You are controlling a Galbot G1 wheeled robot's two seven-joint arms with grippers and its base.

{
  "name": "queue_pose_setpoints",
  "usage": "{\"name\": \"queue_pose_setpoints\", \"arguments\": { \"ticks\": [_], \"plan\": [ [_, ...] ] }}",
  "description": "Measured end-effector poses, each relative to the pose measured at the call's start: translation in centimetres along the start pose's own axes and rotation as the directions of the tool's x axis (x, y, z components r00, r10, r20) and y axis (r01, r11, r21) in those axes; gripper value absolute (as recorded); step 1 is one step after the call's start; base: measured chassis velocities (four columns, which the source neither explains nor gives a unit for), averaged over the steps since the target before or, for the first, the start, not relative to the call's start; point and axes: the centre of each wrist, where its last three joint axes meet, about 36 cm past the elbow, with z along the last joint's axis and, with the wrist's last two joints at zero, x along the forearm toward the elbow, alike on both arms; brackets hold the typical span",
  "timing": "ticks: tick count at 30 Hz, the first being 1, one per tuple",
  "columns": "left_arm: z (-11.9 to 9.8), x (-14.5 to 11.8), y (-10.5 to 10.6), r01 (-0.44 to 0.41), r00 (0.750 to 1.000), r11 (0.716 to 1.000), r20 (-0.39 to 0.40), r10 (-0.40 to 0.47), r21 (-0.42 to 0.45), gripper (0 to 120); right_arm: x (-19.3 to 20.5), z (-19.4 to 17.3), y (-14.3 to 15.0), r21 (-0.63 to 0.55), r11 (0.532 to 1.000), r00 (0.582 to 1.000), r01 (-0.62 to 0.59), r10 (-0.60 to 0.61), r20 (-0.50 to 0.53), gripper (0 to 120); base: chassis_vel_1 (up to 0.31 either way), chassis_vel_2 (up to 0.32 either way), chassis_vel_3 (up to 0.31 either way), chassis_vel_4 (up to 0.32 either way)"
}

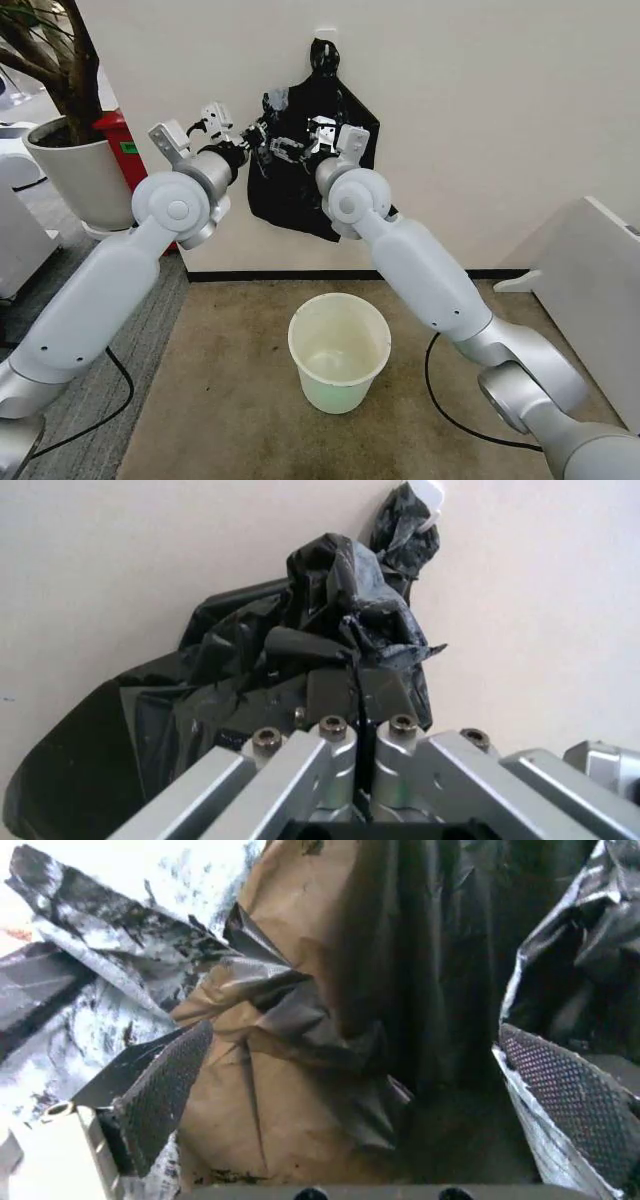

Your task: Place the garbage bag over the trash bin.

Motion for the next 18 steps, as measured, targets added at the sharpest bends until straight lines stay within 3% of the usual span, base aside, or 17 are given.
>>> {"name": "queue_pose_setpoints", "arguments": {
  "ticks": [14, 18],
  "plan": [
    [-0.3, 0.0, 0.0, -0.011, 1.0, 1.0, 0.003, 0.011, -0.004, 0, -2.1, 0.4, -1.2, 0.178, 0.979, 0.995, -0.095, 0.099, -0.013, 99, 0.0, 0.0, 0.0, 0.0],
    [-0.3, 0.0, 0.0, -0.015, 1.0, 1.0, 0.004, 0.015, -0.005, 0, -2.4, 0.5, -1.8, 0.216, 0.969, 0.991, -0.124, 0.131, -0.02, 93, 0.0, 0.0, 0.0, 0.0]
  ]
}}
